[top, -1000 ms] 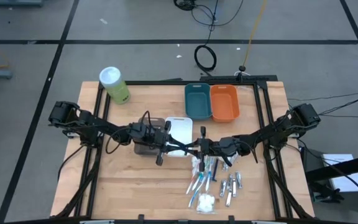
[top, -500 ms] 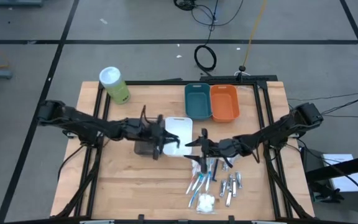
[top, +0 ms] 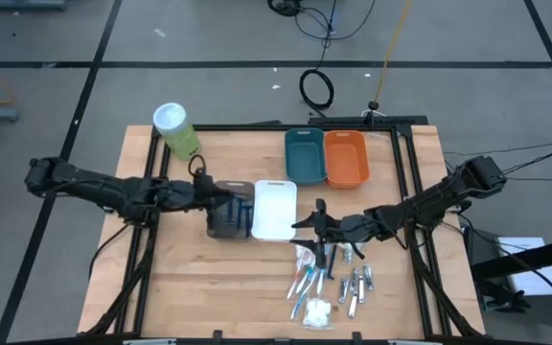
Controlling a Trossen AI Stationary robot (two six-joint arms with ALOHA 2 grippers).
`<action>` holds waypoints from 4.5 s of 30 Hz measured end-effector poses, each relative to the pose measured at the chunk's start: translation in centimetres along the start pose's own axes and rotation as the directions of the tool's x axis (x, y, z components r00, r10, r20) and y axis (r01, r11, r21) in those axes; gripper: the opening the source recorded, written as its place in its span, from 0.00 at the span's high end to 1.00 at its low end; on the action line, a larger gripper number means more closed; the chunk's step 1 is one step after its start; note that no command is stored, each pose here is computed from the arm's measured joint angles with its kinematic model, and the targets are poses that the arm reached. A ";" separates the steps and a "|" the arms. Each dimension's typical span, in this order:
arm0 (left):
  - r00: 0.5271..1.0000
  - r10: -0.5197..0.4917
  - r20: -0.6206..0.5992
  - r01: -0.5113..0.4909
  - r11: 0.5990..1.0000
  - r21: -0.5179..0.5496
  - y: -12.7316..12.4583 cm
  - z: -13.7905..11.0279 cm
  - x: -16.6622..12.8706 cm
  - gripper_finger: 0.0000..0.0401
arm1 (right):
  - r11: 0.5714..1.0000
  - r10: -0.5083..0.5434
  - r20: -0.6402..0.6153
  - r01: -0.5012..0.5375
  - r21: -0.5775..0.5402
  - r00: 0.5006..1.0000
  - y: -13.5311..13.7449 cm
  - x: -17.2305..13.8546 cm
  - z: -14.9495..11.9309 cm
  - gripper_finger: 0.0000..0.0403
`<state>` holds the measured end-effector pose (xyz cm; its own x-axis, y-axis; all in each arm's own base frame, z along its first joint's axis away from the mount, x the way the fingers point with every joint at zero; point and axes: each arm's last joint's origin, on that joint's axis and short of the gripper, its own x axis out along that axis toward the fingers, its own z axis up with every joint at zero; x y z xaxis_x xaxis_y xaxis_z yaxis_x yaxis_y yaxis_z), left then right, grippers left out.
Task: Pick & Place Travel size toiletries
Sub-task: Put the blue razor into the black bin
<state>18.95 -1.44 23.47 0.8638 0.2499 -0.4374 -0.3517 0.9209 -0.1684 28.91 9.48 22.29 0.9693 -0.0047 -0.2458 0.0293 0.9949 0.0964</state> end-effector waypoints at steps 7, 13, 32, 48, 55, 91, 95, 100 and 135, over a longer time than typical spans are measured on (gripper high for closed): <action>0.997 0.011 -0.083 -0.032 0.965 -0.259 1.6 -4.4 0.8 0.97 | 1.000 0.001 0.006 -0.001 0.002 1.000 0.0 0.0 0.1 0.56; 0.997 -0.020 -0.068 -0.003 0.945 -0.326 1.7 -4.8 1.0 0.94 | 1.000 0.002 0.012 -0.002 0.005 1.000 0.0 0.0 0.1 0.57; 0.985 -0.148 -0.085 0.111 0.934 -0.341 1.3 -4.7 0.9 0.49 | 1.000 0.003 0.012 -0.003 0.012 1.000 0.0 0.0 0.1 0.57; 0.994 -0.110 -0.030 0.102 0.976 -0.193 1.6 -4.1 1.1 0.39 | 1.000 0.003 0.011 -0.003 0.012 1.000 0.0 0.0 0.1 0.57; 0.963 -0.231 0.136 0.240 0.969 -0.059 0.8 -2.4 0.9 0.39 | 0.991 0.126 -0.021 -0.126 0.034 0.992 0.4 0.0 -0.1 0.57; 0.926 -0.292 0.239 0.258 0.952 0.163 0.2 -1.4 0.4 0.39 | 0.746 0.214 -0.699 0.348 0.568 0.683 7.9 -1.7 -10.4 0.63; 0.926 -0.291 0.239 0.257 0.953 0.163 0.2 -1.4 0.4 0.39 | 0.715 0.201 -0.715 0.399 0.574 0.669 6.9 -2.3 -11.4 0.64; 0.930 -0.287 0.230 0.254 0.953 0.163 0.2 -1.5 0.5 0.39 | 0.681 0.200 -0.750 0.461 0.570 0.631 5.8 -3.3 -11.6 0.68; 0.934 -0.283 0.218 0.251 0.954 0.164 0.3 -1.6 0.5 0.39 | 0.796 0.160 -0.492 0.183 0.578 0.856 4.3 -2.4 -4.5 0.81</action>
<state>18.72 -1.56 21.79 0.9850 0.0377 -0.1682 -0.0593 0.9903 -0.1253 25.66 14.25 18.96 0.7143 0.2051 -0.6691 0.3414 0.7325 0.5890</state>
